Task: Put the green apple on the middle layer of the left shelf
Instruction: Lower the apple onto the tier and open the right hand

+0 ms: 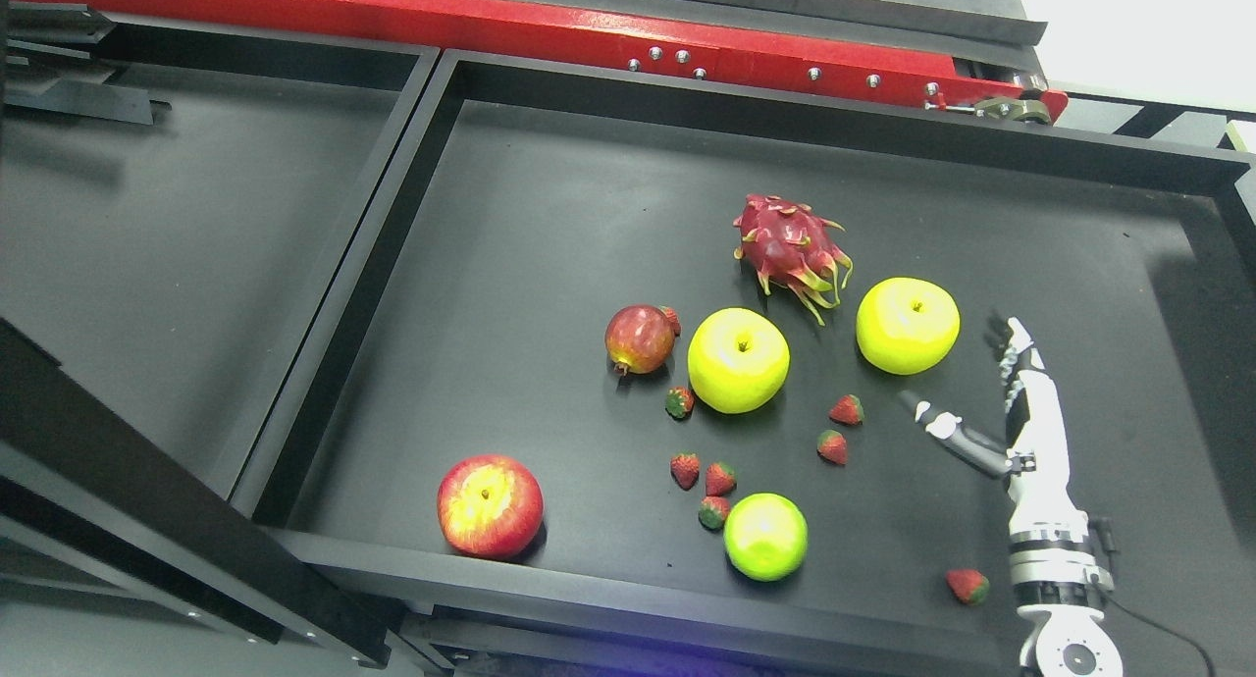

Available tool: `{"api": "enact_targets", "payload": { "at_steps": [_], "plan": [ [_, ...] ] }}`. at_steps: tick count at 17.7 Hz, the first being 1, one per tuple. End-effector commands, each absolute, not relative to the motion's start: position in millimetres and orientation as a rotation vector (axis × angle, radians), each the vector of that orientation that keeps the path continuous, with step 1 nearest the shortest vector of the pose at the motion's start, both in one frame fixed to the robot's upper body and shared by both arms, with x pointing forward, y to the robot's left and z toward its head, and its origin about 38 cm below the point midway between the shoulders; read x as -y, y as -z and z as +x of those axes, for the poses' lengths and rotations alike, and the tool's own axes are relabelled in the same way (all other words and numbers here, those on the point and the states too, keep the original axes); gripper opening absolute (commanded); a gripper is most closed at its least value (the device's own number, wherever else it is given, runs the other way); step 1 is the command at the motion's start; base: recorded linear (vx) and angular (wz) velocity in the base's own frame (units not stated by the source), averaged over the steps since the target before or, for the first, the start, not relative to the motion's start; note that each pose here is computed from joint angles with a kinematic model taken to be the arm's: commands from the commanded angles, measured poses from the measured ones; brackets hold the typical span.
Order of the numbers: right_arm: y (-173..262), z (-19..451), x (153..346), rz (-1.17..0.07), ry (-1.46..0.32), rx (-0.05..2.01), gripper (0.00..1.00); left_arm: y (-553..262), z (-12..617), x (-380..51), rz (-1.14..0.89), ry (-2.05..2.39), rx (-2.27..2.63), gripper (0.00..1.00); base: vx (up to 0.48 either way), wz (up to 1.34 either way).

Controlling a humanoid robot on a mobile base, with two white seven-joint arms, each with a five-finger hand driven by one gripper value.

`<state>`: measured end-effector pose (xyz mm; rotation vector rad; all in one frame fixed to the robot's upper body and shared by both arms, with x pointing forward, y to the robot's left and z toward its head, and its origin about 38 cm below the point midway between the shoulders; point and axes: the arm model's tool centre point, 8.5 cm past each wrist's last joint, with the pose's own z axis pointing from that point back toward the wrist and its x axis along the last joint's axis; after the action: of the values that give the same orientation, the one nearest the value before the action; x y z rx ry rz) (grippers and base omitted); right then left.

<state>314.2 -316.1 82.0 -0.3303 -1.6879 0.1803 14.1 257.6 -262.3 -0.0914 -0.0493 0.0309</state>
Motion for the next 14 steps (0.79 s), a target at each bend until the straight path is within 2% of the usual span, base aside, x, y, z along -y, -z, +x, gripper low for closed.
{"api": "enact_targets", "payload": {
  "at_steps": [1, 6, 14],
  "plan": [
    [-71.7, 307.5, 239.9, -0.119, -0.127, 1.750, 1.00, 261.0, 27.9, -268.8, -0.075, -0.027, 0.070, 1.00, 0.000, 0.00],
    [-73.9, 303.7, 236.5, -0.079, -0.098, 1.761, 1.00, 261.0, 27.9, -268.8, -0.075, -0.027, 0.070, 1.00, 0.000, 0.00],
    [-73.7, 303.3, 239.6, -0.083, -0.087, 1.760, 1.00, 261.0, 27.9, -268.8, -0.075, -0.027, 0.070, 1.00, 0.000, 0.00]
  ]
}}
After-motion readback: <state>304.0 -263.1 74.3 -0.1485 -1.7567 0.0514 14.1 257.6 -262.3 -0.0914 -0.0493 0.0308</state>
